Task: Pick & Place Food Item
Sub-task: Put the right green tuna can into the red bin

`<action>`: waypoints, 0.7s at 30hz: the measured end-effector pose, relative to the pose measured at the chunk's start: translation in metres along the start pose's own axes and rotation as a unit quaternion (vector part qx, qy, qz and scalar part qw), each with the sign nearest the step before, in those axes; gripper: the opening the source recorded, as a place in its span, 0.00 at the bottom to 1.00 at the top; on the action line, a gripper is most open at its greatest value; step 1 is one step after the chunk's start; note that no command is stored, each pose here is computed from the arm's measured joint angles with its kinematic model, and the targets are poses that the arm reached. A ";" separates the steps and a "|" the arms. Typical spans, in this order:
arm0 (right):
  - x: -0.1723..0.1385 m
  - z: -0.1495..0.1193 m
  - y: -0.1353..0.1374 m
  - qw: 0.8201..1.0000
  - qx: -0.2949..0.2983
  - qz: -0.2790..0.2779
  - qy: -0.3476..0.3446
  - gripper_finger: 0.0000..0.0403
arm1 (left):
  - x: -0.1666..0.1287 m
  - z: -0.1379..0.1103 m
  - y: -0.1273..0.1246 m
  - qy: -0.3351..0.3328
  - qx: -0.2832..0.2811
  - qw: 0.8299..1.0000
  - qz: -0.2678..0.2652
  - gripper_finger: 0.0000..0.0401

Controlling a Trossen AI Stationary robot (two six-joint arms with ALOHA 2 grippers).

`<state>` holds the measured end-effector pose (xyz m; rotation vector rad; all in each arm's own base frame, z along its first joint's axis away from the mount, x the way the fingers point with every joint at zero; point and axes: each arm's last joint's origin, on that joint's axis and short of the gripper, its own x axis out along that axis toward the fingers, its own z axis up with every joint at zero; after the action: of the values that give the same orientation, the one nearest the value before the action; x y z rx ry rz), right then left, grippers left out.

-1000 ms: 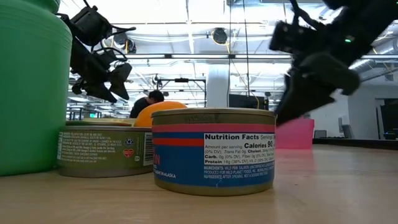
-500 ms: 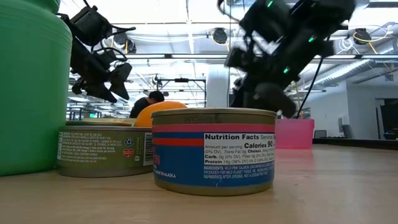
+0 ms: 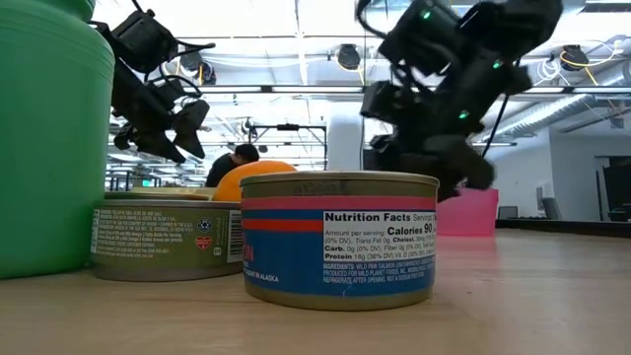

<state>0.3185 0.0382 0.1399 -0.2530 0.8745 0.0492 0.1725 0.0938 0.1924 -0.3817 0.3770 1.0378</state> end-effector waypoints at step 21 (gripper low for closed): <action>-0.019 0.000 0.045 0.999 -0.014 0.032 0.020 0.65 | 0.000 0.000 0.000 0.000 -0.008 1.000 0.000 0.57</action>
<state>0.2995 0.0832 0.1452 -0.2522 0.9231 0.1161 0.1725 0.0939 0.1925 -0.3954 0.3691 1.0414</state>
